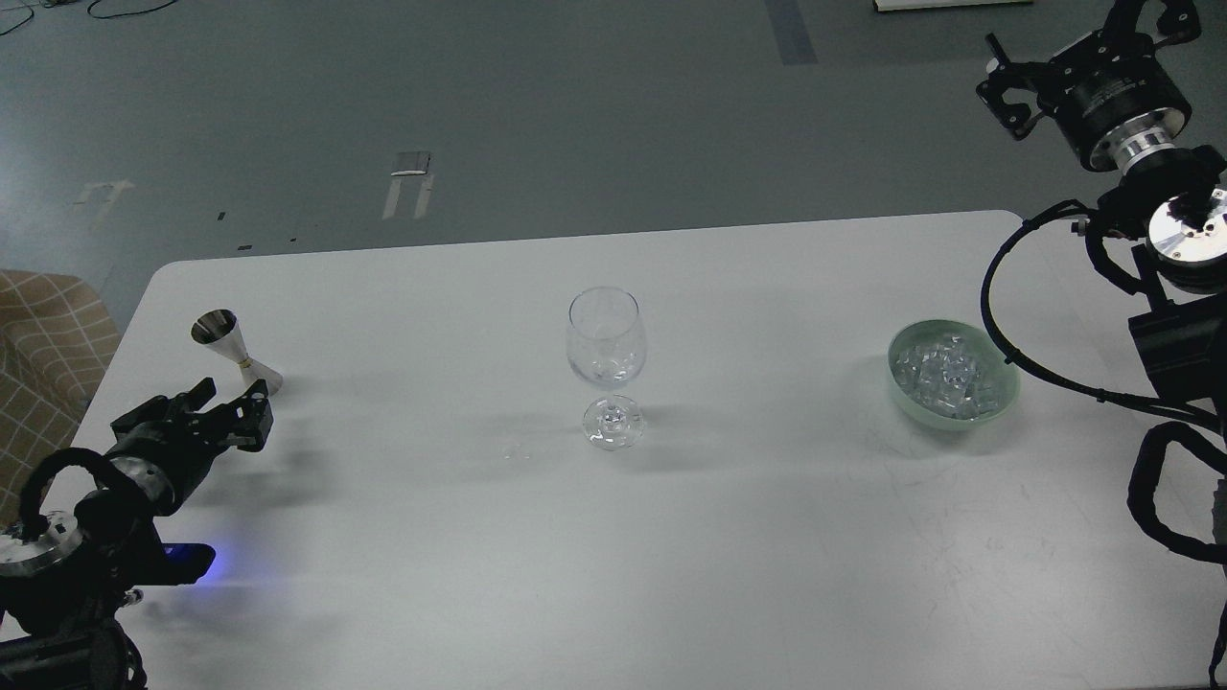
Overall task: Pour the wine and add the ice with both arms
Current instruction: 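Close the left gripper around the metal jigger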
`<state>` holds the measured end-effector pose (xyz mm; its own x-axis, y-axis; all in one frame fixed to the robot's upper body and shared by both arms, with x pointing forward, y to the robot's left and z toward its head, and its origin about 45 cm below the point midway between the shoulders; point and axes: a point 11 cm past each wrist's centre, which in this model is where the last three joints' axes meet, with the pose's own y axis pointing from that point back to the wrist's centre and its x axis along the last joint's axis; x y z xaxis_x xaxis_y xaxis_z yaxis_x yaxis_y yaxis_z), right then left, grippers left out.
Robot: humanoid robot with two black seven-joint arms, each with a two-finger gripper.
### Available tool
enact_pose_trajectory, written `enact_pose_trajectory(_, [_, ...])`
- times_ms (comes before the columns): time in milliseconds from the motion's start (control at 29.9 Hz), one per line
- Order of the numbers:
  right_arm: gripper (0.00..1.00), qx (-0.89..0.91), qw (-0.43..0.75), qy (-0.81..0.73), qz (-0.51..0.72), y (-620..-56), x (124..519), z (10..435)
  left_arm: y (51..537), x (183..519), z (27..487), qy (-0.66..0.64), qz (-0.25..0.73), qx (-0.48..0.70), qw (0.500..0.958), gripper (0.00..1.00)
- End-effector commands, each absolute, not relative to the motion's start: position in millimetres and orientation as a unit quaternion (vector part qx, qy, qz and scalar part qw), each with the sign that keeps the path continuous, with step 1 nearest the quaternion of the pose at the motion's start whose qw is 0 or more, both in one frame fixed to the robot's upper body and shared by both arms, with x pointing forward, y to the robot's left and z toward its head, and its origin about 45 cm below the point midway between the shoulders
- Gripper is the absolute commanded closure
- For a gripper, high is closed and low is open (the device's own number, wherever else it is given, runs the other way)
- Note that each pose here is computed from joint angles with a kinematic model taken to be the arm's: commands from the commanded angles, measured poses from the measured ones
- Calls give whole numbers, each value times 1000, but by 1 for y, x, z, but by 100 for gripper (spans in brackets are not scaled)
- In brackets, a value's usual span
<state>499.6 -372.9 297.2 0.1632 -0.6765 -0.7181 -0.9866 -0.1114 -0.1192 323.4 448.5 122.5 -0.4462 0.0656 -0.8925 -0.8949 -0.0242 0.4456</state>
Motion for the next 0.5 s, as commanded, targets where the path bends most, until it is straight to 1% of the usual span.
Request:
enact_pose_trajectory(0, [0, -700, 302, 594, 257, -373, 500, 297, 450, 331, 123, 581, 621, -359, 386, 42])
enact_pose_trajectory(134, [0, -700, 302, 595, 257, -374, 499, 297, 452, 336, 126, 577, 618, -363, 391, 42])
enact_pose_trajectory(267, [0, -699, 302, 595, 256, -374, 499, 297, 453, 341, 120, 581, 621, -361, 383, 42])
enact_pose_trajectory(468, [0, -700, 302, 595, 257, -374, 499, 297, 454, 348, 120, 573, 619, -366, 393, 42])
